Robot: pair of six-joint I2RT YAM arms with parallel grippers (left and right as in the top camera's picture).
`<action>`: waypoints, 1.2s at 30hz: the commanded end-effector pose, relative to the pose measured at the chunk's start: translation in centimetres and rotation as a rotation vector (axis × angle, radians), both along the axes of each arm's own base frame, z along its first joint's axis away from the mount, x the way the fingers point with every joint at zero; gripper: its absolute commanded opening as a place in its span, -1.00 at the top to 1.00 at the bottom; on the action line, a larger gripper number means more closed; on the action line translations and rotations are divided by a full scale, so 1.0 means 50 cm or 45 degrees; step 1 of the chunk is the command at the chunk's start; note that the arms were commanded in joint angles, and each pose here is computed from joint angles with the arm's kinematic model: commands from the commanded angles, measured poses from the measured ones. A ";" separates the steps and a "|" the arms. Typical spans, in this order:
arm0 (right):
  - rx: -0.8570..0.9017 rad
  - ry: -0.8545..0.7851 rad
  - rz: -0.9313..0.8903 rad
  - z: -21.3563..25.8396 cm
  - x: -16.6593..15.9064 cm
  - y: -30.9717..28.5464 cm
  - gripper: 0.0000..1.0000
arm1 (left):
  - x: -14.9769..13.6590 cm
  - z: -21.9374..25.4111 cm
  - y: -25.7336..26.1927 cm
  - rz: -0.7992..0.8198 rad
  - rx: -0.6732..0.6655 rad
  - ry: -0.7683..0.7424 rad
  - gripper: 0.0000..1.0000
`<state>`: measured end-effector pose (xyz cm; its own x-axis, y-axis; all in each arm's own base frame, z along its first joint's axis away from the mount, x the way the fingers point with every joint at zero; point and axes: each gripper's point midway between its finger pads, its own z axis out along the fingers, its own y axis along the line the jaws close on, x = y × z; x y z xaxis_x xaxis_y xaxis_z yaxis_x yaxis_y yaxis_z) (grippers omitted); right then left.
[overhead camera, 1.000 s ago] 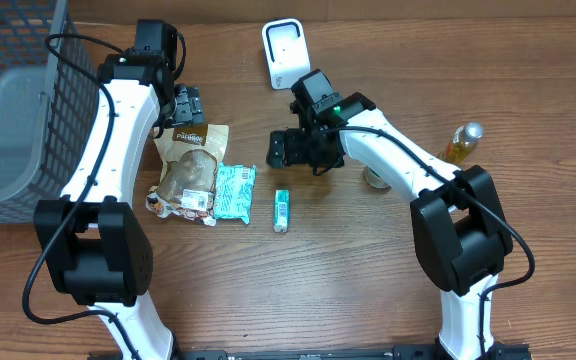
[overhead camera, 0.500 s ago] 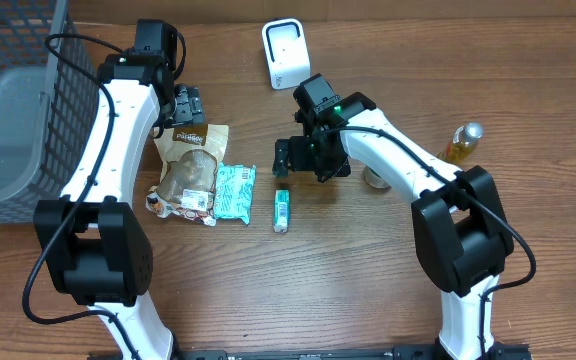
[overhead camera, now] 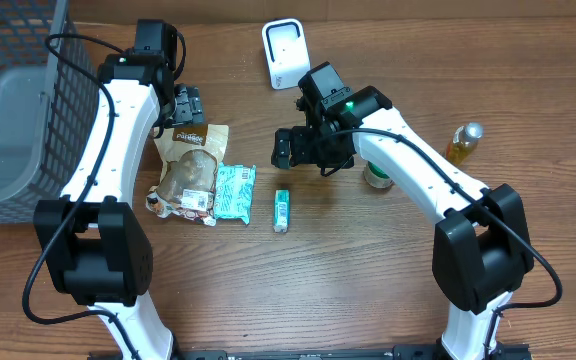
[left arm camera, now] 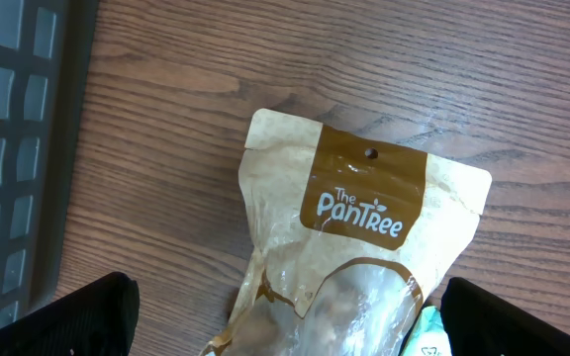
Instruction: Scan the item barcode
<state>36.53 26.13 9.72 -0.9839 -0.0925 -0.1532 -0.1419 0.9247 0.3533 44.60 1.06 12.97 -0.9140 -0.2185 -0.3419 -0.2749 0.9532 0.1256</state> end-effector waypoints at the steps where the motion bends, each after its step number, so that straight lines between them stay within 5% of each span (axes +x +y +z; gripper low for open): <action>1: 0.029 -0.064 -0.002 0.035 0.014 0.006 -1.00 | 0.006 0.012 0.001 0.000 0.015 -0.023 -0.99; 16: 0.042 -0.030 0.011 0.034 0.001 0.011 -0.99 | 0.006 0.013 0.001 0.000 0.015 -0.024 -0.99; 24: 0.016 0.016 0.019 0.020 -0.020 0.007 -0.41 | 0.006 0.012 0.001 0.000 0.015 -0.023 -0.99; 36: -0.100 0.131 0.012 -0.047 -0.090 0.057 -0.31 | 0.006 0.012 0.000 0.000 0.015 -0.023 -1.00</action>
